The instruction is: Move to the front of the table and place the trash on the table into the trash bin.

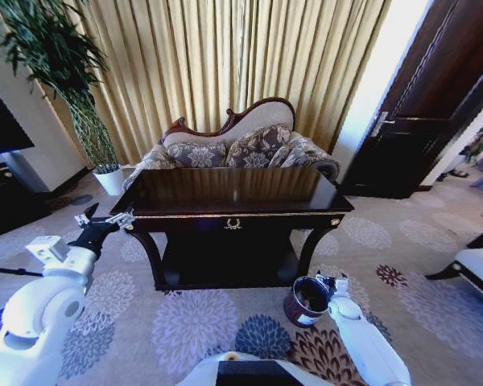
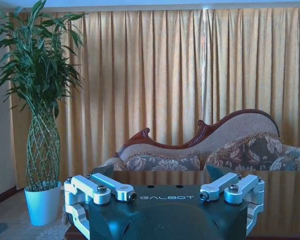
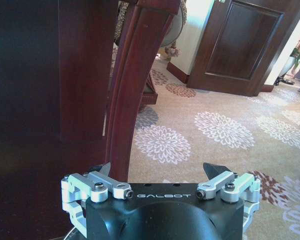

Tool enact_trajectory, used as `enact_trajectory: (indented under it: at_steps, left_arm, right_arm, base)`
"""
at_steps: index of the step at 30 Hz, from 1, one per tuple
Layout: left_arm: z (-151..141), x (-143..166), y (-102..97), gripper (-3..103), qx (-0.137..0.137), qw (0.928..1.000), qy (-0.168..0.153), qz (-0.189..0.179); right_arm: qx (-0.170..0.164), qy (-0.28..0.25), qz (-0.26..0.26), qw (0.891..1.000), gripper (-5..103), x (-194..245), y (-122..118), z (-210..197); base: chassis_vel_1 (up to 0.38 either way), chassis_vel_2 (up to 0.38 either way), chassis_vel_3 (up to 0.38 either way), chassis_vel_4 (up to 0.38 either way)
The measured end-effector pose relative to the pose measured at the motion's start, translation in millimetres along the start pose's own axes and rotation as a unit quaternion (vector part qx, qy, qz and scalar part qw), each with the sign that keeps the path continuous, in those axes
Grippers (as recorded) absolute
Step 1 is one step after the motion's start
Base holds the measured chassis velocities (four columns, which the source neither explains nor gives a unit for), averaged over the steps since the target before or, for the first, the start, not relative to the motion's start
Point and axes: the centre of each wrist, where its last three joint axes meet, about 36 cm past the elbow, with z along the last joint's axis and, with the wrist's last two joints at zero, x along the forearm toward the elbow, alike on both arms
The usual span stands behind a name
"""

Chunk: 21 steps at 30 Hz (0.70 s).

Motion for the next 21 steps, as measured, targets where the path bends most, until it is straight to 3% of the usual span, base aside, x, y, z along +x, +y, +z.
enact_trajectory:
  at_steps: [12, 15, 18, 21]
  left_arm:
    - [1.5, -2.4, 1.6, 100, 0.002, 1.0, 0.001, 0.002]
    - [1.2, -2.7, 1.8, 100, 0.002, 1.0, 0.001, 0.002]
    - [1.2, -2.3, 2.5, 100, 0.002, 1.0, 0.001, 0.0]
    - [1.6, -1.9, 2.6, 100, 0.003, 1.0, 0.001, 0.0]
  right_arm:
    - [-0.003, 0.009, 0.0, 1.0, 100, 0.4, 2.0, 3.6]
    - [-0.021, 0.013, -0.004, 1.0, 100, 2.4, 3.7, 1.6]
    - [-0.08, 0.005, -0.029, 0.996, 100, 16.3, 10.4, -20.5]
    - [-0.095, -0.012, -0.045, 0.994, 100, 26.1, 13.8, -35.5]
  base:
    - [0.0, 0.0, 0.0, 0.0]
    - [0.0, 0.0, 0.0, 0.0]
    - [0.0, 0.0, 0.0, 0.0]
    - [0.0, 0.0, 0.0, 0.0]
